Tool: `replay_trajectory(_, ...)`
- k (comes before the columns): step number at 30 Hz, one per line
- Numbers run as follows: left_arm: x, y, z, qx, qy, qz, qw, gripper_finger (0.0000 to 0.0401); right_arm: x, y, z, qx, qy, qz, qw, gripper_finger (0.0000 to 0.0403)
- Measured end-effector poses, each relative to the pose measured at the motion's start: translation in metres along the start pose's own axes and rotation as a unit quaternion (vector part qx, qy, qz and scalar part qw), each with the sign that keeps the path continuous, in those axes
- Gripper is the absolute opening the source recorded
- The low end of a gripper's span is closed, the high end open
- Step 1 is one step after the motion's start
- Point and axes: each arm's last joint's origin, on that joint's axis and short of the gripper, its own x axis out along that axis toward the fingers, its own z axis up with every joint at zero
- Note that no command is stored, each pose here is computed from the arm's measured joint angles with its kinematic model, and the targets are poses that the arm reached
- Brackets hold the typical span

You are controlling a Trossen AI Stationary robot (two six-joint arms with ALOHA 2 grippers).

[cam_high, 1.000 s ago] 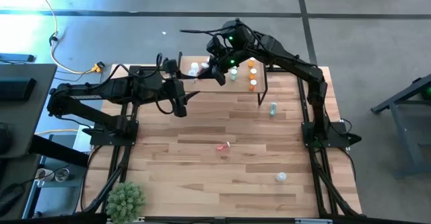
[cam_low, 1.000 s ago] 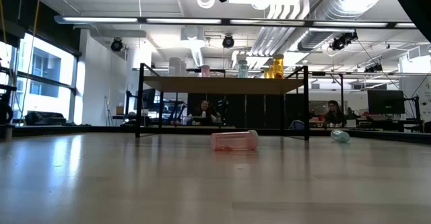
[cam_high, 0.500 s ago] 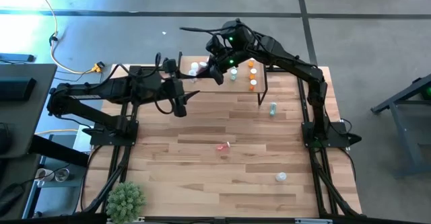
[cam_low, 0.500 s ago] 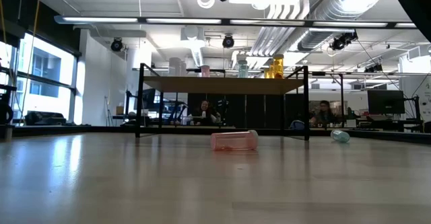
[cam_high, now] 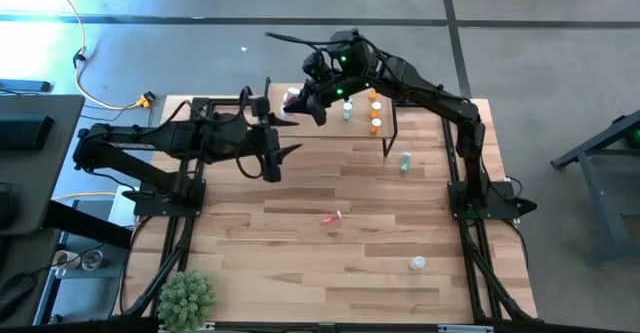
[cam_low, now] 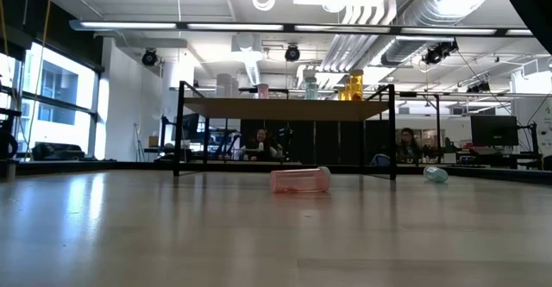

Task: Pick and place medicine bottles onto shelf by color
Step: Put the bottom pink pill bottle on the shelf aligned with the other pink pill bottle

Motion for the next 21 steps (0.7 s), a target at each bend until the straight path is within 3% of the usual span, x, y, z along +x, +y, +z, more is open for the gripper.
replay_trajectory(12,-0.003,-0.003,0.0,0.0,0.009,0.015,1.0,0.0216,-0.005,-0.012,-0.011,-0.026,0.06,-0.032,0.997,0.0074)
replay_trajectory(21,-0.014,0.004,0.001,-0.059,0.002,0.043,0.997,0.0216,-0.008,-0.015,-0.033,-0.116,0.165,-0.106,0.974,0.0074)
